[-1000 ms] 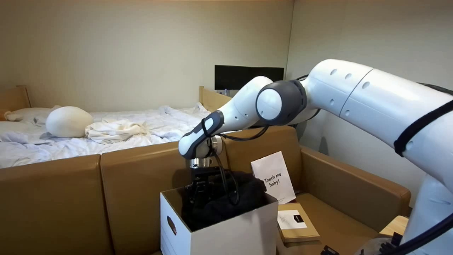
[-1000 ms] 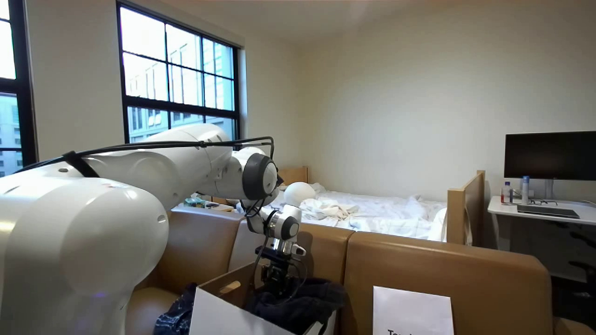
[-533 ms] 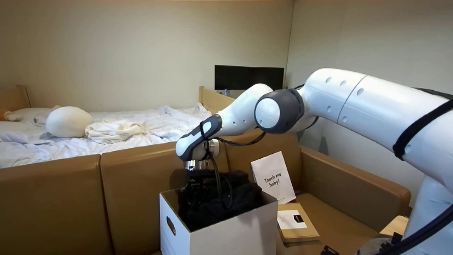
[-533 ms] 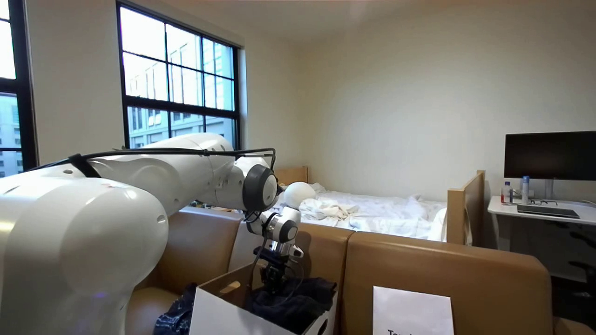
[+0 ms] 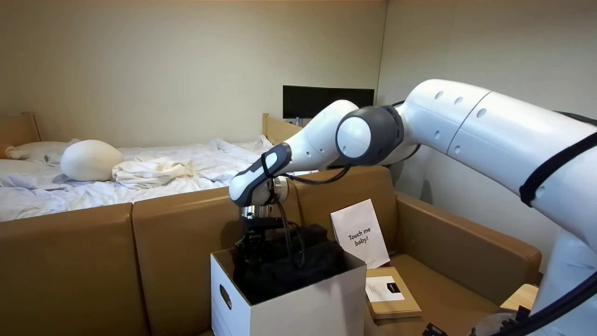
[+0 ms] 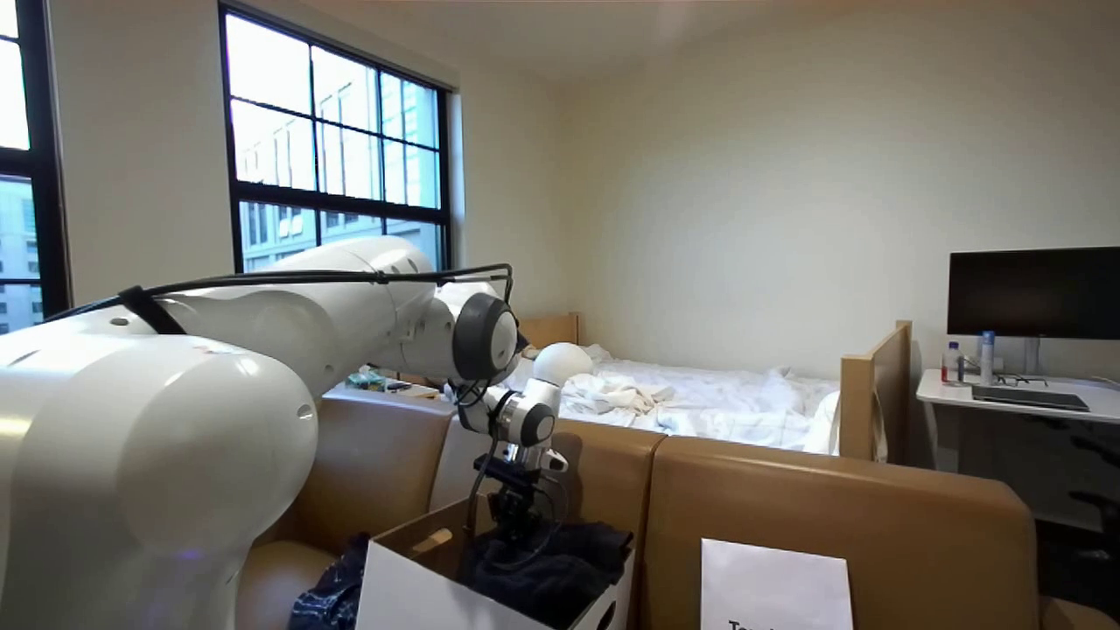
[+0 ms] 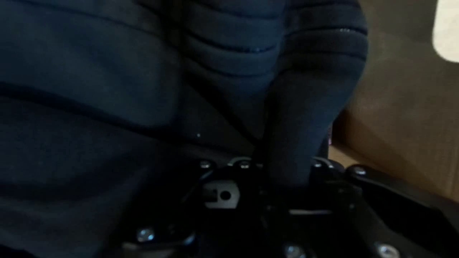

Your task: Pick the cloth in the box and put it on the couch

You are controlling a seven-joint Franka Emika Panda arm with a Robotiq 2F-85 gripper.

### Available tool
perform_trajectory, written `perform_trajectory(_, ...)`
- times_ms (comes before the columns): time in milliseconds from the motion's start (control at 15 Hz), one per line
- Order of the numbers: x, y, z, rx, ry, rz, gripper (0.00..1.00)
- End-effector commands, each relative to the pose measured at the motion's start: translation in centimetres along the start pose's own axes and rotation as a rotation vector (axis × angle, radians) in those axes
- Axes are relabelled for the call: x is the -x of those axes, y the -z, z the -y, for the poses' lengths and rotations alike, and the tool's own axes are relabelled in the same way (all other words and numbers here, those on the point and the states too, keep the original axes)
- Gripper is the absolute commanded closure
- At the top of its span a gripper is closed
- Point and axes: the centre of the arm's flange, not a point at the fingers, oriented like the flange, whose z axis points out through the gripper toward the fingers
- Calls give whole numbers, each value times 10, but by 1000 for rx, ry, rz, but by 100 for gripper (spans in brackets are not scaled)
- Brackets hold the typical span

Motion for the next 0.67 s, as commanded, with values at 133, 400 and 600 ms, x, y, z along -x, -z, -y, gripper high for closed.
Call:
perform_trajectory(133,74,88,24,180,-51,-69,93)
perform_trajectory(400,103,141,29,226,-138,-158,93)
perform_trajectory(600,123,180,18,183,-188,-214,93)
